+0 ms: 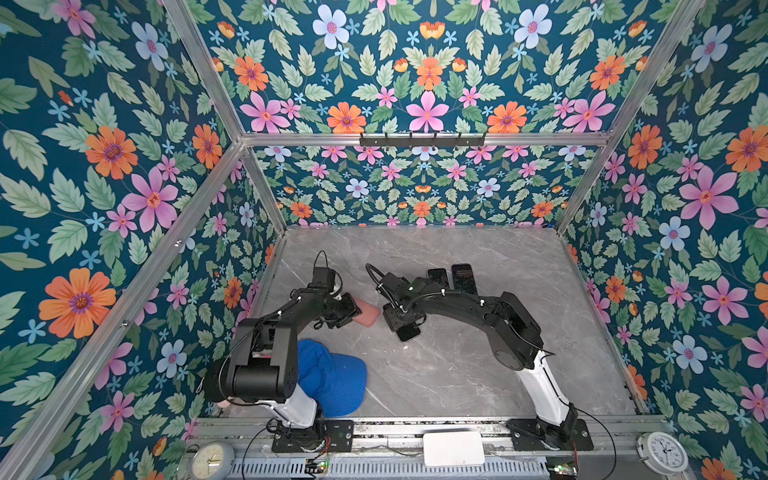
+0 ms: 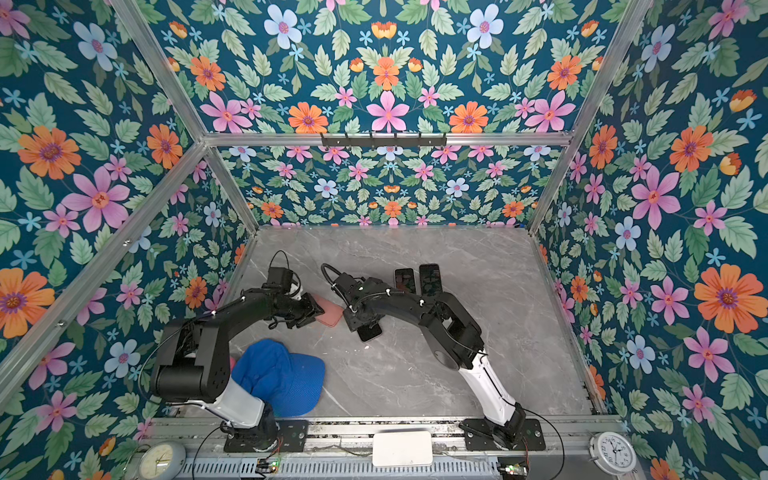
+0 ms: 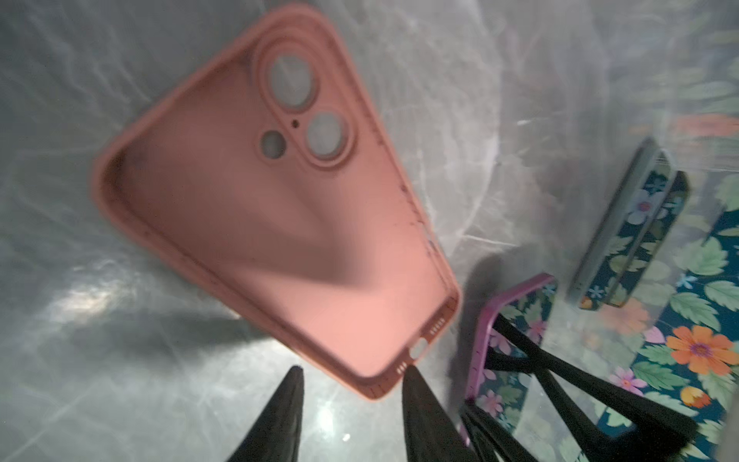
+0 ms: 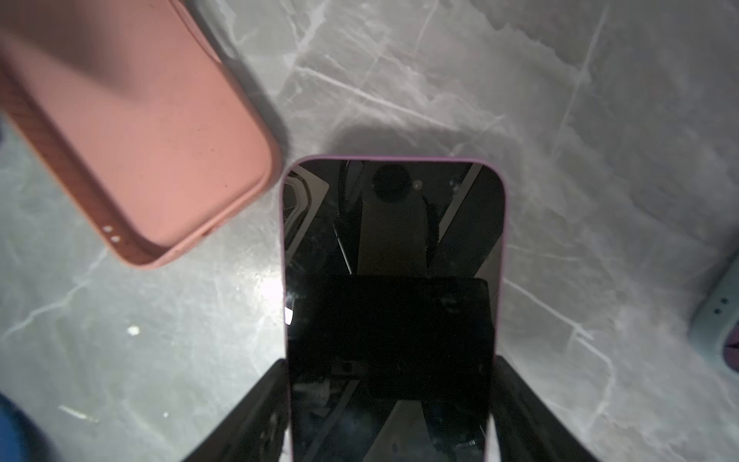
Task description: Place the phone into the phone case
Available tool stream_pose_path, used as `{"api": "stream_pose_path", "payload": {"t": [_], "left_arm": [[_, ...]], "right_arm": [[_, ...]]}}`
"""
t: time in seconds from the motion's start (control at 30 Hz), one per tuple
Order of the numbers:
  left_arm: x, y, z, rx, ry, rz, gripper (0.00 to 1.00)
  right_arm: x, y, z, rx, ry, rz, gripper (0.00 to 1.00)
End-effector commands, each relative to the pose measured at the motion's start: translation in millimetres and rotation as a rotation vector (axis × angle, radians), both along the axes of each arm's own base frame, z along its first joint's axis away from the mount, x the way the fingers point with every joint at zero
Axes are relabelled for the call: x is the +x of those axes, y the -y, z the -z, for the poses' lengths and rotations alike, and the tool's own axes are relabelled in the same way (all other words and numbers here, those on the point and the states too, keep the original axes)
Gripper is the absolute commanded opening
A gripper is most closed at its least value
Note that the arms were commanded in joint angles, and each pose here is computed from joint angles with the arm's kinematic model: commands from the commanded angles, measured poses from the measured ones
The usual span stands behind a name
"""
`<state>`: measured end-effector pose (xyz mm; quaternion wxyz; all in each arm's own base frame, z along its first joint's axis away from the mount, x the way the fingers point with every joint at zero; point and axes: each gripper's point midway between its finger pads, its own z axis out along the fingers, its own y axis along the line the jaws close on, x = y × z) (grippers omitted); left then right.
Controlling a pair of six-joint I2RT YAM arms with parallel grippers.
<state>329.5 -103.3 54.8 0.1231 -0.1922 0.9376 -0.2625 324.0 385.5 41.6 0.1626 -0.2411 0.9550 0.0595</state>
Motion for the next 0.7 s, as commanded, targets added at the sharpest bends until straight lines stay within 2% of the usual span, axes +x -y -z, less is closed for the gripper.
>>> {"api": "stream_pose_path", "payload": {"t": [0.0,0.1,0.27,0.67], "left_arm": [[-2,22,-20,-0.144,0.067,0.06,0.45],[-8,37,-27,-0.249,0.092,0.081,0.46],[-9,57,-36,-0.348,0.124,0.13,0.46],[-2,86,-22,-0.426,0.136,0.208,0.46]], "right_arm": [[3,-8,-11,0.072,0.044,-0.016,0.63],[-3,-8,-13,0.118,0.051,-0.024,0.62],[-10,-5,-19,0.178,0.072,-0.033,0.62],[-20,0,-21,0.236,0.075,-0.032,0.62]]}}
